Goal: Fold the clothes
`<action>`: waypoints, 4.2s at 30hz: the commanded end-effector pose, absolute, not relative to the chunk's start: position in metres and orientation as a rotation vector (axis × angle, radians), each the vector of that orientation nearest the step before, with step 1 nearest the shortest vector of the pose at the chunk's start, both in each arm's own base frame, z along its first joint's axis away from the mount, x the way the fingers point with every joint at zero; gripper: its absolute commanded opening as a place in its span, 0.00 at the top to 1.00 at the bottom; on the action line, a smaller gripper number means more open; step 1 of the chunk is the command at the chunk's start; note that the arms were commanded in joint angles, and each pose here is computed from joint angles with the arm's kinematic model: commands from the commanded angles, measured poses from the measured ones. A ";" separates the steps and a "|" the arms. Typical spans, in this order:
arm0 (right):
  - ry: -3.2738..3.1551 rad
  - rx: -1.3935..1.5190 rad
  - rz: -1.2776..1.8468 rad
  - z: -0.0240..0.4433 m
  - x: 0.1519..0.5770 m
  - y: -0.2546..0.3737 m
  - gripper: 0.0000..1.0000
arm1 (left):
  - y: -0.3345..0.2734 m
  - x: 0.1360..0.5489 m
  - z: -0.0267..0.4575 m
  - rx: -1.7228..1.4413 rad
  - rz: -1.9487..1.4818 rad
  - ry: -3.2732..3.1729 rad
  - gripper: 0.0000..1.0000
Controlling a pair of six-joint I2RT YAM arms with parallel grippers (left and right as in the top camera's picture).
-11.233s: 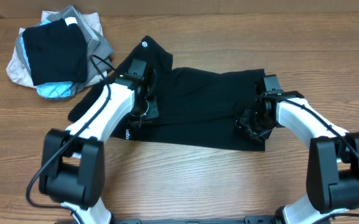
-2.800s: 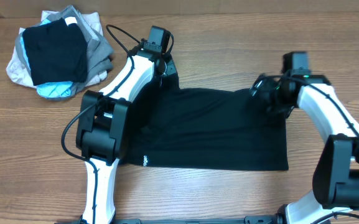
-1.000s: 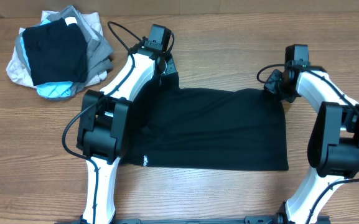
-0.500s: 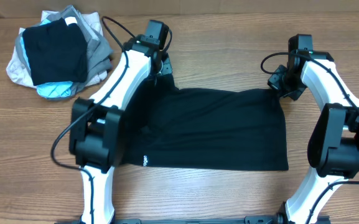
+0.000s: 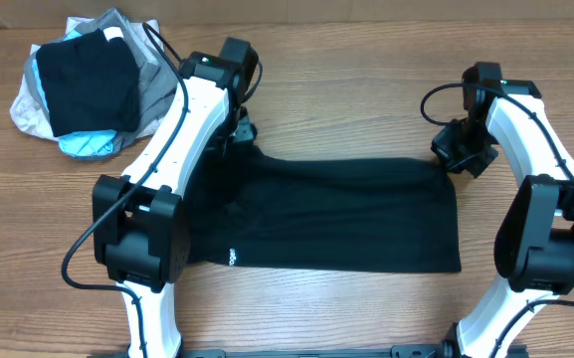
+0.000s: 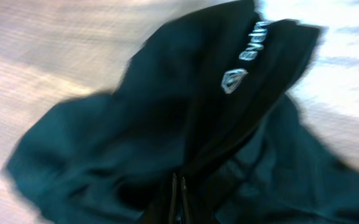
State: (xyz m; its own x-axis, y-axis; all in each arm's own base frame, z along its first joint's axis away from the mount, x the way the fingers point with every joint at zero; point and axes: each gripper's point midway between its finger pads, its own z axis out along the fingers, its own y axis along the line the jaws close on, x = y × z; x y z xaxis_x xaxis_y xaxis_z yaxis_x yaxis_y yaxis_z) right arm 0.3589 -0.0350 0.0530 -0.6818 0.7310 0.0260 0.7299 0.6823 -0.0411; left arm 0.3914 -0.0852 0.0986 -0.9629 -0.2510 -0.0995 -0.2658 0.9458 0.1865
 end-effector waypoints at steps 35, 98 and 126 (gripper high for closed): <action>-2.525 -1.341 0.386 0.085 0.261 -0.049 0.96 | -0.023 0.302 0.110 -0.344 0.781 3.308 0.84; -2.788 -1.006 0.197 0.069 0.293 0.017 0.00 | -0.104 0.341 0.047 -0.166 0.151 3.352 0.96; -2.777 -1.002 0.199 0.070 0.291 0.017 0.00 | -0.025 0.251 0.102 -0.334 0.649 3.502 0.93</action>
State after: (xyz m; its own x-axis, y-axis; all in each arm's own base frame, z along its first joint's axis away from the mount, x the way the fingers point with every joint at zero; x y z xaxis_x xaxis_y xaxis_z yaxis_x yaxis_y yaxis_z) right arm 0.2917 0.0157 0.0636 -0.7554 0.6405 0.1379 0.6125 0.7651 -0.1986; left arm 0.2693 -0.0330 0.1060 -0.9077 -0.2486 0.3380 -0.1280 0.9312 0.3412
